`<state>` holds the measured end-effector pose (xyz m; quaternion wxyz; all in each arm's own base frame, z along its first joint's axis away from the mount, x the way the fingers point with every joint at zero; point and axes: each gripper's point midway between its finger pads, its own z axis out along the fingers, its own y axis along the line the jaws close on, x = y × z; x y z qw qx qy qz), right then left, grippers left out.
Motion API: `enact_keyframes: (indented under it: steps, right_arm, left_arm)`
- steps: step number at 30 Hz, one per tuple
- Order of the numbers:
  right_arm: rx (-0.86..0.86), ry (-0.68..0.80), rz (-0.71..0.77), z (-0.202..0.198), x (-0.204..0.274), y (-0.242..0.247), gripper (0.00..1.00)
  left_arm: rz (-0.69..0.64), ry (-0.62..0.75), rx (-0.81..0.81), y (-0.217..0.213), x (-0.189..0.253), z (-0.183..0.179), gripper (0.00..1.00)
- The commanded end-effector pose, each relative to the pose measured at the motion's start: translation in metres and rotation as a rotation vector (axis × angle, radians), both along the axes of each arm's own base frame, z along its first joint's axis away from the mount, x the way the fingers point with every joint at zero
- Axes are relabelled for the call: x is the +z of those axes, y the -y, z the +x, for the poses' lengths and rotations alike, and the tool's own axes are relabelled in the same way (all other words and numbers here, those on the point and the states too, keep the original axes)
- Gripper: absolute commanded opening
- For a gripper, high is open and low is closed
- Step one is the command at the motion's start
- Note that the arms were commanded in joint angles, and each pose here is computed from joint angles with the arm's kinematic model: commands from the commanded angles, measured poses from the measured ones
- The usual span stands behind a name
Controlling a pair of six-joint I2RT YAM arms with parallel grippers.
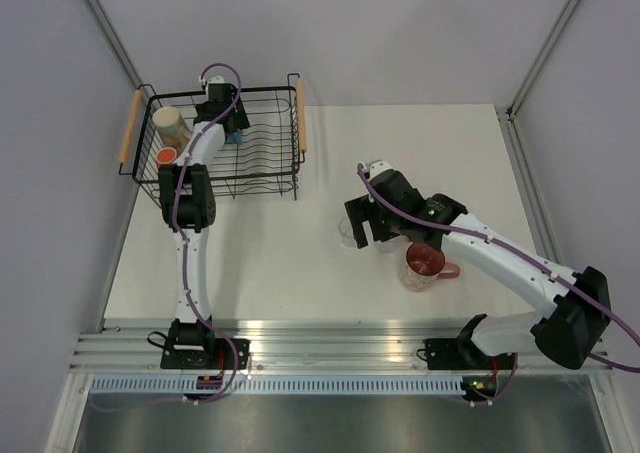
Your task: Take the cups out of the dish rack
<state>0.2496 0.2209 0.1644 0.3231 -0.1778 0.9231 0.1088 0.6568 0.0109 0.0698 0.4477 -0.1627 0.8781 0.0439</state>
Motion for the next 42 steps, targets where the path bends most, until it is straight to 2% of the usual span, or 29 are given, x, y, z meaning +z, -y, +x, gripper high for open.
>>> enact_keyframes:
  steps: [1, 3, 10, 12, 13, 17, 21, 25, 26, 27, 28, 30, 31, 32, 33, 34, 35, 37, 38, 40, 42]
  right_arm:
    - [0.012, 0.051, 0.036, 0.001, 0.014, -0.001, 0.98]
    - [0.012, 0.058, 0.045, -0.001, 0.017, 0.001, 0.98]
    - [0.016, 0.112, 0.096, -0.005, 0.035, 0.004, 0.98]
    - [0.019, 0.124, 0.113, -0.008, 0.04, 0.006, 0.98]
    - [0.019, 0.127, 0.116, -0.009, 0.04, 0.007, 0.98]
    - [0.027, 0.137, 0.152, -0.015, 0.046, 0.008, 0.98]
    - [0.029, 0.163, 0.19, -0.016, 0.055, 0.006, 0.98]
    - [0.028, 0.221, 0.257, -0.013, 0.072, 0.002, 0.98]
    - [0.035, 0.239, 0.283, -0.014, 0.077, 0.001, 0.98]
    - [0.056, 0.269, 0.342, -0.014, 0.088, -0.007, 0.98]
    - [0.065, 0.293, 0.385, -0.015, 0.096, -0.01, 0.98]
    - [0.094, 0.329, 0.463, -0.015, 0.106, -0.02, 0.98]
    - [0.107, 0.33, 0.5, -0.017, 0.109, -0.025, 0.98]
    - [0.136, 0.348, 0.55, -0.02, 0.114, -0.032, 0.98]
    - [0.16, 0.342, 0.587, -0.024, 0.117, -0.037, 0.98]
    - [0.173, 0.344, 0.609, -0.025, 0.118, -0.041, 0.98]
    - [0.184, 0.354, 0.636, -0.025, 0.119, -0.045, 0.98]
    - [0.208, 0.327, 0.667, -0.027, 0.112, -0.053, 0.98]
    - [0.22, 0.338, 0.699, -0.027, 0.117, -0.058, 0.98]
    - [0.243, 0.316, 0.726, -0.028, 0.108, -0.066, 0.98]
    - [0.278, 0.314, 0.789, -0.032, 0.113, -0.075, 0.98]
  left_arm:
    - [0.053, 0.027, -0.04, -0.001, 0.007, 0.003, 0.18]
    - [0.047, 0.018, -0.036, 0.0, 0.006, -0.003, 0.03]
    - [0.035, 0.132, -0.06, 0.018, 0.086, -0.023, 0.02]
    - [0.023, 0.21, -0.072, 0.028, 0.136, -0.032, 0.02]
    - [0.021, 0.205, -0.075, 0.028, 0.134, -0.033, 0.02]
    - [0.006, 0.305, -0.088, 0.042, 0.197, -0.055, 0.02]
    - [-0.009, 0.352, -0.088, 0.052, 0.23, -0.083, 0.02]
    - [-0.154, 0.41, -0.128, 0.071, 0.266, -0.12, 0.02]
    - [-0.223, 0.392, -0.128, 0.078, 0.258, -0.129, 0.02]
    - [-0.29, 0.425, -0.189, 0.092, 0.28, -0.148, 0.02]
    - [-0.366, 0.424, -0.198, 0.102, 0.282, -0.158, 0.02]
    - [-0.483, 0.391, -0.291, 0.127, 0.27, -0.183, 0.02]
    - [-0.556, 0.424, -0.31, 0.134, 0.287, -0.202, 0.02]
    - [-0.61, 0.367, -0.344, 0.146, 0.264, -0.217, 0.02]
    - [-0.669, 0.421, -0.37, 0.153, 0.285, -0.233, 0.02]
    - [-0.703, 0.416, -0.384, 0.156, 0.283, -0.242, 0.02]
    - [-0.738, 0.368, -0.383, 0.161, 0.262, -0.252, 0.02]
    - [-0.841, 0.382, -0.43, 0.174, 0.273, -0.277, 0.02]
    - [-0.887, 0.326, -0.45, 0.181, 0.253, -0.29, 0.02]
    - [-0.968, 0.307, -0.47, 0.191, 0.242, -0.306, 0.02]
    - [-1.03, 0.305, -0.539, 0.2, 0.248, -0.328, 0.02]
